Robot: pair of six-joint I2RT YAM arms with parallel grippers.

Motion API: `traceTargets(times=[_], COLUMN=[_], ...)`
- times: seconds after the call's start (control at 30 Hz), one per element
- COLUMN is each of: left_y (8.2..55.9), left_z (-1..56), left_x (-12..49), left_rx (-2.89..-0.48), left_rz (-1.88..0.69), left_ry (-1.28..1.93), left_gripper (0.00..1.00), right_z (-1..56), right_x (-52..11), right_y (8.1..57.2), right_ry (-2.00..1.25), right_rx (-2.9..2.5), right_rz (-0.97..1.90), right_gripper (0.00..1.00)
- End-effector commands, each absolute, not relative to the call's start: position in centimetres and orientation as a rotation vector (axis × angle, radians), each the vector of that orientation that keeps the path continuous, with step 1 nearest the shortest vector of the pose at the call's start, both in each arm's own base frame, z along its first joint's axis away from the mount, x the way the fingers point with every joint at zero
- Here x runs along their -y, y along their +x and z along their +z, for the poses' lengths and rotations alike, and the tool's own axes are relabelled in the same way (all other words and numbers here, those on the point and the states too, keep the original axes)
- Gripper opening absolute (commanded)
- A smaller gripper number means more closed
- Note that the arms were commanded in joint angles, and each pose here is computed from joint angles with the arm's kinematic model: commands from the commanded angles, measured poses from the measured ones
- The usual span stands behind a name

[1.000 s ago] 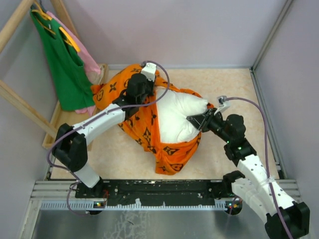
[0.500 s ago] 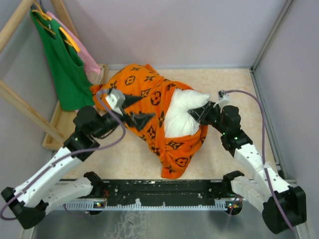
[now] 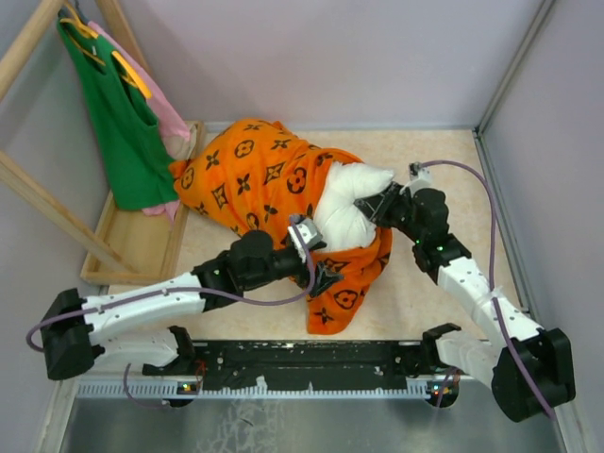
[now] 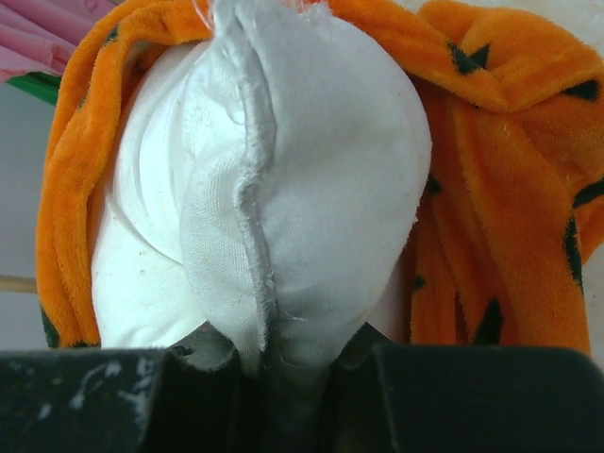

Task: Remove the pillowcase from the pillow
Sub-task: Remove the pillow from the pillowcase.

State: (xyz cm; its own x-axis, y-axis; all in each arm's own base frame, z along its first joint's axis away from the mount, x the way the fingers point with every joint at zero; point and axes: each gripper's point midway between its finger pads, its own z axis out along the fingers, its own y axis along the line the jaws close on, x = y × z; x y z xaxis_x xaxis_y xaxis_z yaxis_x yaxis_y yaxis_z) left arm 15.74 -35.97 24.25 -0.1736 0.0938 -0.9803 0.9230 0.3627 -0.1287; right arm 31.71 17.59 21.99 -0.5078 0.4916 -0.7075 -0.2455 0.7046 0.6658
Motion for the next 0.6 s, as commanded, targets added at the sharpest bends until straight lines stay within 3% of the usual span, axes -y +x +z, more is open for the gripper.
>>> traceTargets(times=[0.0,0.27,0.57], left_y=[18.1,13.3,4.5], left_z=[23.8,11.5,3.4], left_x=[37.9,39.3,39.3], left_rx=[-1.572,-1.865,-2.048], left_rz=[-0.846,-0.770,-0.673], left_ry=[0.877,0.994,1.134], left_gripper=[0.95,0.92,0.91], right_z=[28.2,28.7,29.4], right_x=[-18.6,-18.0,-17.3], right_y=[32.9,34.6,39.4], right_ry=[0.131,0.179,0.455], right_rx=[-1.717,-1.715,-1.683], right_rz=[0.960,0.921,0.975], right_gripper=[0.00,0.00,0.00])
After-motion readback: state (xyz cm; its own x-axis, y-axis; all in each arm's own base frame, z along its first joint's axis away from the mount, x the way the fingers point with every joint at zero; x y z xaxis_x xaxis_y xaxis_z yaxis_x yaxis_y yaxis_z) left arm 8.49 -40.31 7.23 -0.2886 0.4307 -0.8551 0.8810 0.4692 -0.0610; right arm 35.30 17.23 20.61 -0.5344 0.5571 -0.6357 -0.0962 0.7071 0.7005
